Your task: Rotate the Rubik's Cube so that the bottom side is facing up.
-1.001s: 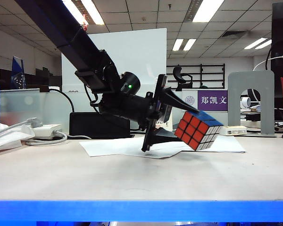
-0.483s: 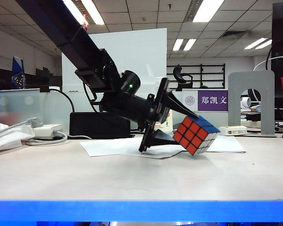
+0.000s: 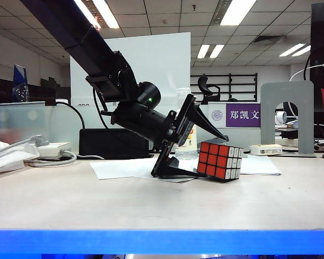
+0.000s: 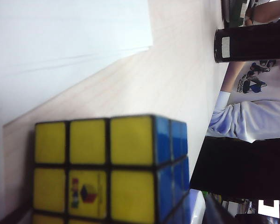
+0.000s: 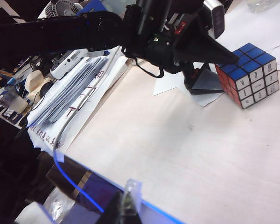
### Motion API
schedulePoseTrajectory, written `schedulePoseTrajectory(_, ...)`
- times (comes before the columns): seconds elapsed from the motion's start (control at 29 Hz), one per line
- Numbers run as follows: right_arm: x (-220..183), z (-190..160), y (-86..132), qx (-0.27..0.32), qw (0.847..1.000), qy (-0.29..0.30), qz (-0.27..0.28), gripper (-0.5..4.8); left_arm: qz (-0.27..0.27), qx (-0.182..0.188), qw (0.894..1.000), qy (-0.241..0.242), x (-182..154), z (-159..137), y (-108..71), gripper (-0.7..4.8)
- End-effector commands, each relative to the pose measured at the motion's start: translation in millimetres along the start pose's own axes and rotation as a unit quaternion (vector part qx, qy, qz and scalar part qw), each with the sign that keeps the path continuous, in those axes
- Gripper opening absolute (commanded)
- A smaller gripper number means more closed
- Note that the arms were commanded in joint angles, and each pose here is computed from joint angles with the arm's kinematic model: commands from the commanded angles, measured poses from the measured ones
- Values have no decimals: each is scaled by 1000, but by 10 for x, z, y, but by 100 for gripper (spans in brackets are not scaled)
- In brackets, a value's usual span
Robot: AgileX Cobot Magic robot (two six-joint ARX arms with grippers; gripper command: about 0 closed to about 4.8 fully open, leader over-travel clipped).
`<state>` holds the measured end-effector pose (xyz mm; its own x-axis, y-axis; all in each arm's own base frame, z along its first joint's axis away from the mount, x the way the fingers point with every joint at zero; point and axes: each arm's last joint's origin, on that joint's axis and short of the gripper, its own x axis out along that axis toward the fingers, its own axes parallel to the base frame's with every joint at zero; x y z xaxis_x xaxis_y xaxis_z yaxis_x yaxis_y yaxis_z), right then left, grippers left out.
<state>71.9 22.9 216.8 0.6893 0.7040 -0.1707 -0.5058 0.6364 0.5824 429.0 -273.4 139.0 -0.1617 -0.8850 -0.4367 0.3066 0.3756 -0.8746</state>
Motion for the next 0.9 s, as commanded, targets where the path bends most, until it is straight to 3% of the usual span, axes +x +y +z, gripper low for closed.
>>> schedulePoseTrajectory(0.03, 3, 11, 32, -10, 1000, 3, 15, -6, 13, -10, 1000, 2, 4, -16, 11, 447)
schedulePoseTrajectory(0.21, 8, 5, 42, -11, 1000, 7, 22, -6, 27, -21, 999, -1, -99, -19, -36, 449)
schedulePoseTrajectory(0.35, 8, 5, 42, -11, 1000, 7, 22, -6, 107, 1, 994, -8, -304, -58, -71, 449)
schedulePoseTrajectory(0.59, 8, 6, 41, -12, 1000, 7, 21, -6, 231, 25, 972, -34, -706, -81, -234, 466)
schedulePoseTrajectory(0.72, 9, 8, 42, -12, 1000, 6, 21, -6, 318, 75, 944, -50, -872, -100, -437, 448)
schedulePoseTrajectory(0.79, 8, 17, 47, -16, 1000, 2, 23, -6, 320, 106, 940, -59, -940, -97, -569, 373)
schedulePoseTrajectory(0.9, 6, 63, 74, -36, 999, -18, 34, -6, 307, 148, 934, -105, -1096, -77, -871, 25)
